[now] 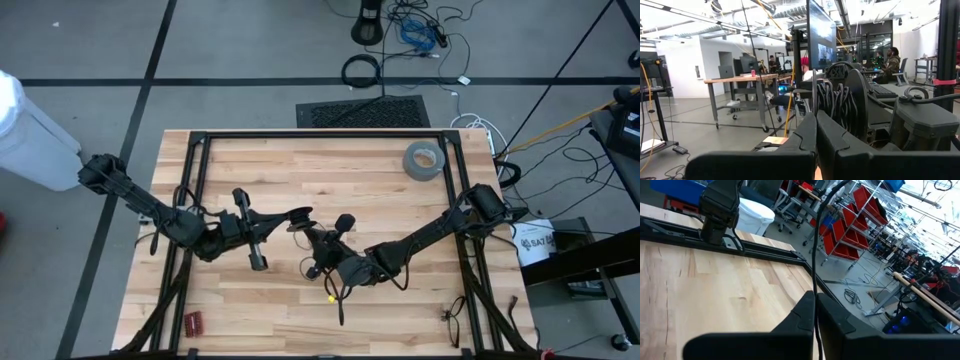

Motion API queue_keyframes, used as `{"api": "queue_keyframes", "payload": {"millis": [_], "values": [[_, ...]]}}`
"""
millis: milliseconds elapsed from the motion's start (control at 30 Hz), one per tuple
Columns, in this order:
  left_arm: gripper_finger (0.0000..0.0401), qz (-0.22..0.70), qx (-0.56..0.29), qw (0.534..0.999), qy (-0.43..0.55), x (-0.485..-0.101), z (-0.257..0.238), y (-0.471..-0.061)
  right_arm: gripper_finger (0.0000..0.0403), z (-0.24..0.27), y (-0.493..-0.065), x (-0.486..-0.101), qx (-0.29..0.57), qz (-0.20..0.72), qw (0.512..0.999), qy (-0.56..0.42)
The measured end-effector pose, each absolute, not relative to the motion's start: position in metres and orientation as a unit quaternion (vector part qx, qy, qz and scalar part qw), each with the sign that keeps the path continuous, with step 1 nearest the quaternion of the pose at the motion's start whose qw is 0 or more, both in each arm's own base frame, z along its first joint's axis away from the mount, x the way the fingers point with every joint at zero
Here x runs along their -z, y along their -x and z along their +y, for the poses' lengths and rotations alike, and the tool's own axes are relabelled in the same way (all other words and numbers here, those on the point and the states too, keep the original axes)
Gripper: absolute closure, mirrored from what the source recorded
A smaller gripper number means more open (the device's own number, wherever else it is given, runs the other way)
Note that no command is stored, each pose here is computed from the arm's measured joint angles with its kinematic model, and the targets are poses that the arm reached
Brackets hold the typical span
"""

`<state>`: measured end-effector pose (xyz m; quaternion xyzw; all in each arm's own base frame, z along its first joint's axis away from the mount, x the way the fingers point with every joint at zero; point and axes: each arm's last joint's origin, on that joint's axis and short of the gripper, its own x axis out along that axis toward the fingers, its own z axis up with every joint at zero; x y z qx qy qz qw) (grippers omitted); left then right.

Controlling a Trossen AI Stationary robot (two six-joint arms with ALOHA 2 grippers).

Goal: Coil cords
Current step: Uncoil the black wire from the spool

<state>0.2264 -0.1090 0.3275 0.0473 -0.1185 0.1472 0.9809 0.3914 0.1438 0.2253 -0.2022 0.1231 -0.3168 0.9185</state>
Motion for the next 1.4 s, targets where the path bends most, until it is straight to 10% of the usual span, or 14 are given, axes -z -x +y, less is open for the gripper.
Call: {"api": "queue_keyframes", "payload": {"millis": [533,1400], "values": [[0.04,-0.118,-0.147,0.981,-0.047,-0.327,-0.109,-0.226,0.0317,0.141,-0.392,-0.225,0.32,0.122,0.919,0.197],[0.04,-0.113,-0.147,0.981,-0.052,-0.326,-0.109,-0.228,0.0402,0.156,-0.395,-0.242,0.286,0.103,0.934,0.19]]}}
